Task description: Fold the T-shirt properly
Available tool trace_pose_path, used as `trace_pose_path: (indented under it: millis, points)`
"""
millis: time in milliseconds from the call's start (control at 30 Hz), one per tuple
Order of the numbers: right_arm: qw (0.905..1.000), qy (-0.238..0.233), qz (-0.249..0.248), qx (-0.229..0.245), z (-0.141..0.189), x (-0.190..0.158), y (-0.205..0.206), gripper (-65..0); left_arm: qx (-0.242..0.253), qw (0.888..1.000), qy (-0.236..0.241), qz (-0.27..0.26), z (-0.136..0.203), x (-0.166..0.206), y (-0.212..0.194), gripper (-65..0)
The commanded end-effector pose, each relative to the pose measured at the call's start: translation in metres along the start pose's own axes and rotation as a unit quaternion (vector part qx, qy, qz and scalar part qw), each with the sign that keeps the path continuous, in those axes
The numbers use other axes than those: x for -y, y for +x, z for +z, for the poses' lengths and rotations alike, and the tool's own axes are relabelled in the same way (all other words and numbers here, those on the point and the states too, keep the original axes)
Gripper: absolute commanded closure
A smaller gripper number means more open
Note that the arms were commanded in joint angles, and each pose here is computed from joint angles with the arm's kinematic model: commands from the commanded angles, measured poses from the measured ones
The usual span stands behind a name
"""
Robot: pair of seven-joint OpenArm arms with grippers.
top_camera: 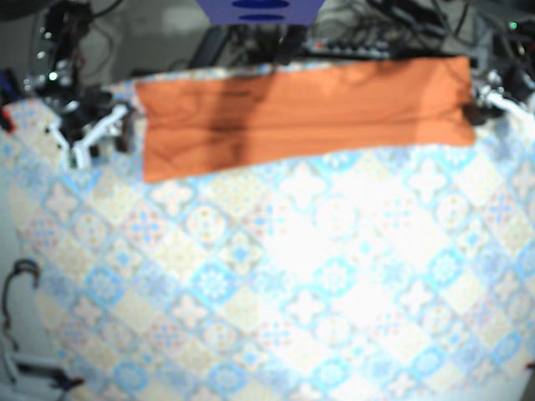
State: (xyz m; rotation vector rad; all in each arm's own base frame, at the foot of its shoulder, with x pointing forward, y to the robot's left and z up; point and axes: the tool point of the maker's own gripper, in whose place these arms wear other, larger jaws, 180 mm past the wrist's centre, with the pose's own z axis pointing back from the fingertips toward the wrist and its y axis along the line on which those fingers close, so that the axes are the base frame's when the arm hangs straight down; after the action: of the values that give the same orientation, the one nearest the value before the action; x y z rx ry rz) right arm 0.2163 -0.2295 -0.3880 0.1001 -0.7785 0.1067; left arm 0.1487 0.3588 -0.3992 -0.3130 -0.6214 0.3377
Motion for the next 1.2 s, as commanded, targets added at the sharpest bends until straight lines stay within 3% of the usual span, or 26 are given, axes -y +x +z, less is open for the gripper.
trace_pose_path:
  millis: [0, 267, 433, 833, 933, 1067, 1167]
  points:
    - [0.9997, -0.002, 0.007, 0.022, 0.003, 0.003, 0.013, -35.2, 0.011, 1.0, 0.004, -0.02, 0.009, -0.004, 0.016, -35.3]
    - [0.9997, -0.001, 0.006, 0.024, 0.003, 0.003, 0.014, -35.2, -0.024, 0.999, 0.039, -0.003, 0.02, -0.039, 0.002, -35.3]
    - [0.9997, 0.0, 0.006, 0.022, 0.002, 0.002, 0.013, -35.2, -0.033, 0.999, 0.042, -0.006, 0.023, -0.041, -0.004, -35.4]
    - [0.9998, 0.001, 0.006, 0.02, 0.002, 0.001, 0.012, -35.2, -0.1, 0.989, -0.043, -0.102, -0.018, 0.014, -0.021, -35.7]
    - [0.9998, 0.001, 0.007, 0.02, 0.002, 0.001, 0.012, -35.2, -0.099, 0.986, -0.055, -0.12, -0.024, 0.021, -0.014, -40.8]
    - [0.9998, 0.001, 0.007, 0.018, 0.002, 0.001, 0.012, -35.2, -0.101, 0.983, -0.059, -0.145, -0.02, 0.02, -0.006, -52.9]
    - [0.9998, 0.001, 0.007, 0.018, 0.002, 0.001, 0.011, -35.2, -0.103, 0.982, -0.057, -0.146, -0.018, 0.019, -0.006, -56.6]
